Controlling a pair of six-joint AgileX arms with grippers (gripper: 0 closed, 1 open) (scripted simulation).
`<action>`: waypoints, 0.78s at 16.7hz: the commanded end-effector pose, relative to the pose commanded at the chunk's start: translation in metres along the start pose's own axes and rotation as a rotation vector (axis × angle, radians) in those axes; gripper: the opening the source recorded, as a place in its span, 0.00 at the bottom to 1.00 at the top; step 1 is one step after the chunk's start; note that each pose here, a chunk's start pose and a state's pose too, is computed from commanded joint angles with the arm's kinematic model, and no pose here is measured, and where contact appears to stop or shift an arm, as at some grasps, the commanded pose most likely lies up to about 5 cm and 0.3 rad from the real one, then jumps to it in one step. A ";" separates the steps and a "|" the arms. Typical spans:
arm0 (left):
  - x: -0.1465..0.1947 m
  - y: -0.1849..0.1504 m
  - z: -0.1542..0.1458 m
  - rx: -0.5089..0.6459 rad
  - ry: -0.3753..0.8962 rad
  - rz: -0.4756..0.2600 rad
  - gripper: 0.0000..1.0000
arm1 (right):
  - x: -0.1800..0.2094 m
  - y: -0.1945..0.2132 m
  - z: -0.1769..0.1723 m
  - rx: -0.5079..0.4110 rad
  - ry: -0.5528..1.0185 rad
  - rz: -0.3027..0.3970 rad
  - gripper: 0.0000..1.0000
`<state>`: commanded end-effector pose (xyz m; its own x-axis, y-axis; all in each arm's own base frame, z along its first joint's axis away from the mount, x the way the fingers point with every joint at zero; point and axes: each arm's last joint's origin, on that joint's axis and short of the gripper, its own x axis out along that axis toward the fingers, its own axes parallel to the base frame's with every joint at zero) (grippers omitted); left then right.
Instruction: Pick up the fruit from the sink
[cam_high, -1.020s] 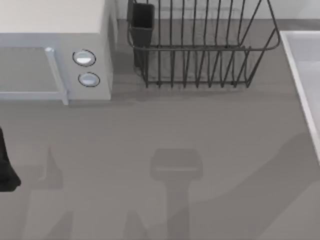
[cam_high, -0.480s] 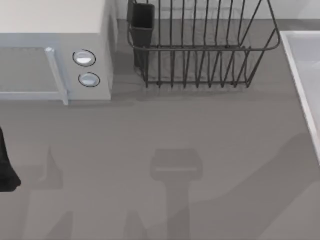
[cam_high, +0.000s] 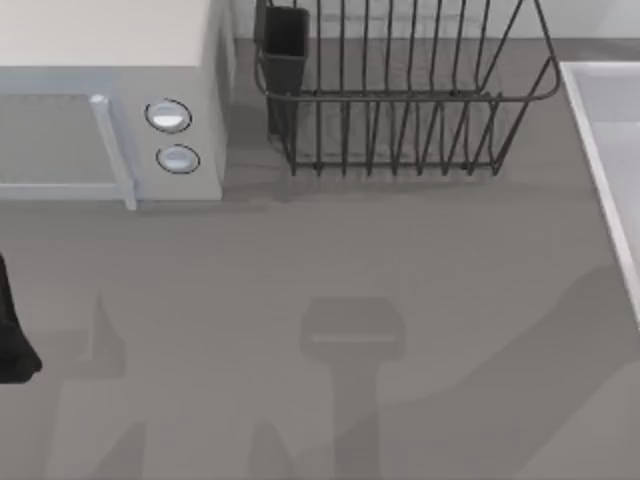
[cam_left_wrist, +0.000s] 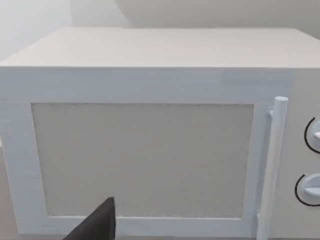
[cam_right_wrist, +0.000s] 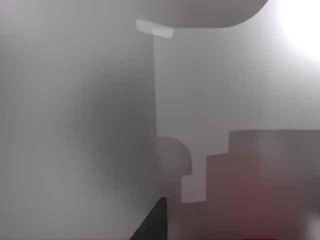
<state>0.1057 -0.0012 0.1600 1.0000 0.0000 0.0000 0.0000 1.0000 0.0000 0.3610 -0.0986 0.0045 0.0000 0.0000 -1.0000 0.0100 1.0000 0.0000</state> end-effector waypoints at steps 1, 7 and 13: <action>0.000 0.000 0.000 0.000 0.000 0.000 1.00 | 0.000 0.000 0.000 0.000 0.000 0.000 0.00; 0.000 0.000 0.000 0.000 0.000 0.000 1.00 | -0.048 -0.004 0.018 0.006 -0.064 -0.002 0.00; 0.000 0.000 0.000 0.000 0.000 0.000 1.00 | -0.145 -0.010 0.035 0.007 -0.031 0.006 0.00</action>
<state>0.1057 -0.0012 0.1600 1.0000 0.0000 0.0000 0.0000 1.0000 0.0000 0.3955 -0.1085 0.1491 0.0311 0.0059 -0.9995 0.0164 0.9998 0.0064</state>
